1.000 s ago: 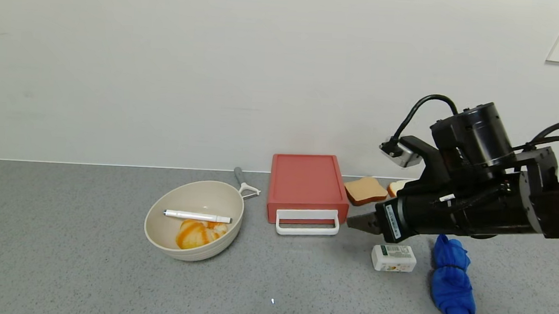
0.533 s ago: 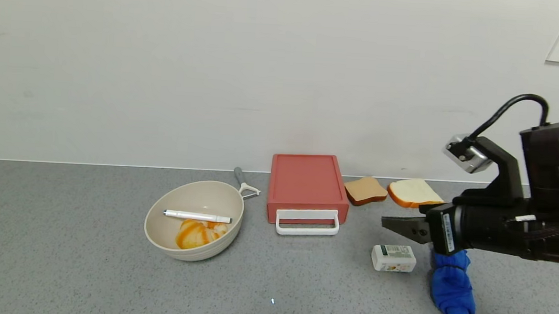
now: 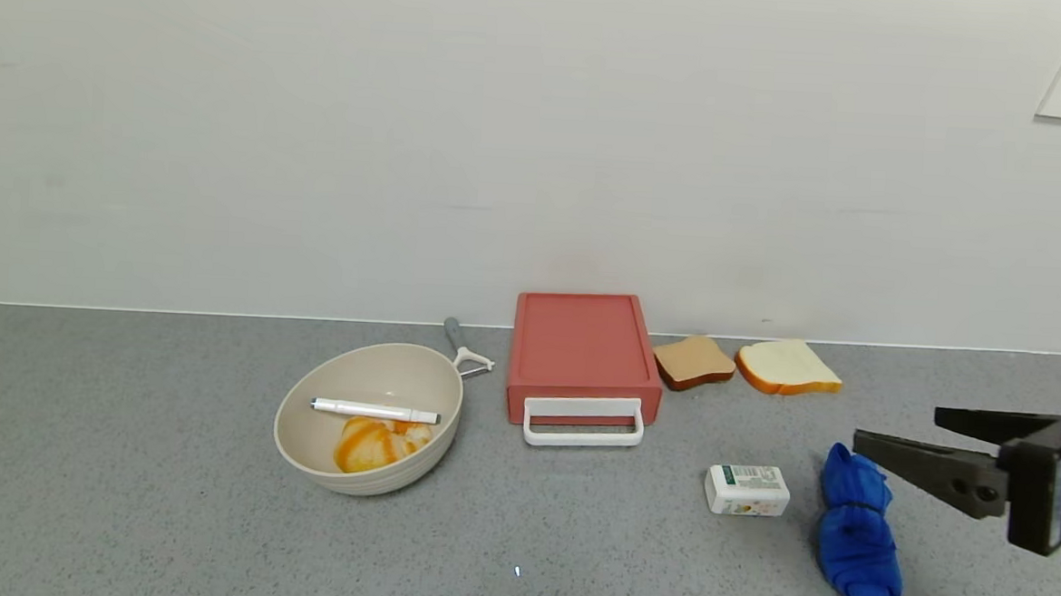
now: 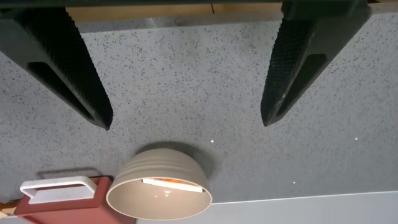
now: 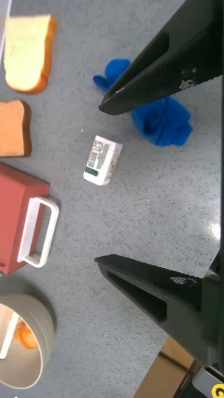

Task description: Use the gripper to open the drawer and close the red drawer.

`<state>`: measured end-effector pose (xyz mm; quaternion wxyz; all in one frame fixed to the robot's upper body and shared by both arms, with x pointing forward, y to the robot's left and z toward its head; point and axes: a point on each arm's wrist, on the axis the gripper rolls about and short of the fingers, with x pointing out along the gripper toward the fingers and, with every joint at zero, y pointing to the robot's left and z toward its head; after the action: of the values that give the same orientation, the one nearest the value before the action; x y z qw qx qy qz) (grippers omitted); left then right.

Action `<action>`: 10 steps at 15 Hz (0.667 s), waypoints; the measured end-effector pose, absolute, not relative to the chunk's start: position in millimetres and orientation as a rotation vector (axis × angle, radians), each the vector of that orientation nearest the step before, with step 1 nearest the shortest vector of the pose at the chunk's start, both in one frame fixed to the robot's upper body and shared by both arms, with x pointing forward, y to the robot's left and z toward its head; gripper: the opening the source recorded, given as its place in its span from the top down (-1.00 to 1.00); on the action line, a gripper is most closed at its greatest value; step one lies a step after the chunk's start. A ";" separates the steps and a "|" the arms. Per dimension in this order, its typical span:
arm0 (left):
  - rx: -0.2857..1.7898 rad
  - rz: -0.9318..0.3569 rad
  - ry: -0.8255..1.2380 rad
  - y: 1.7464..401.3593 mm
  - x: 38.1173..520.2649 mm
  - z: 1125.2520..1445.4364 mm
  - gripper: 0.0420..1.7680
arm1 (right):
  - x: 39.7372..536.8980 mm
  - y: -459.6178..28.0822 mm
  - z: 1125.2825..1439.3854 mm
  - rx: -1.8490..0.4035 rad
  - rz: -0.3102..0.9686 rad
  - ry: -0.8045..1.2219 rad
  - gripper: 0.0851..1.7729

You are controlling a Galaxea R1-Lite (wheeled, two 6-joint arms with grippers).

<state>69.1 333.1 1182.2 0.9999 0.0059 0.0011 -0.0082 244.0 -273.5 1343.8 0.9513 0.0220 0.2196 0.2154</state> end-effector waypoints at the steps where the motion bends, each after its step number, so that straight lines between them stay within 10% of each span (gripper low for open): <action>1: 0.012 -0.016 0.003 333.1 69.1 1182.2 -0.94 | 232.1 -280.3 1344.2 0.051 0.426 0.423 -0.87; 10: 0.012 -0.016 0.003 333.1 69.1 1182.2 -0.94 | 137.1 -325.7 1333.0 0.036 0.130 0.269 -0.91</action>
<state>69.1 333.1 1182.2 0.9999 0.0062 0.0013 -0.0082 137.1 -325.7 1333.0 0.9887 0.0181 0.1342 0.0649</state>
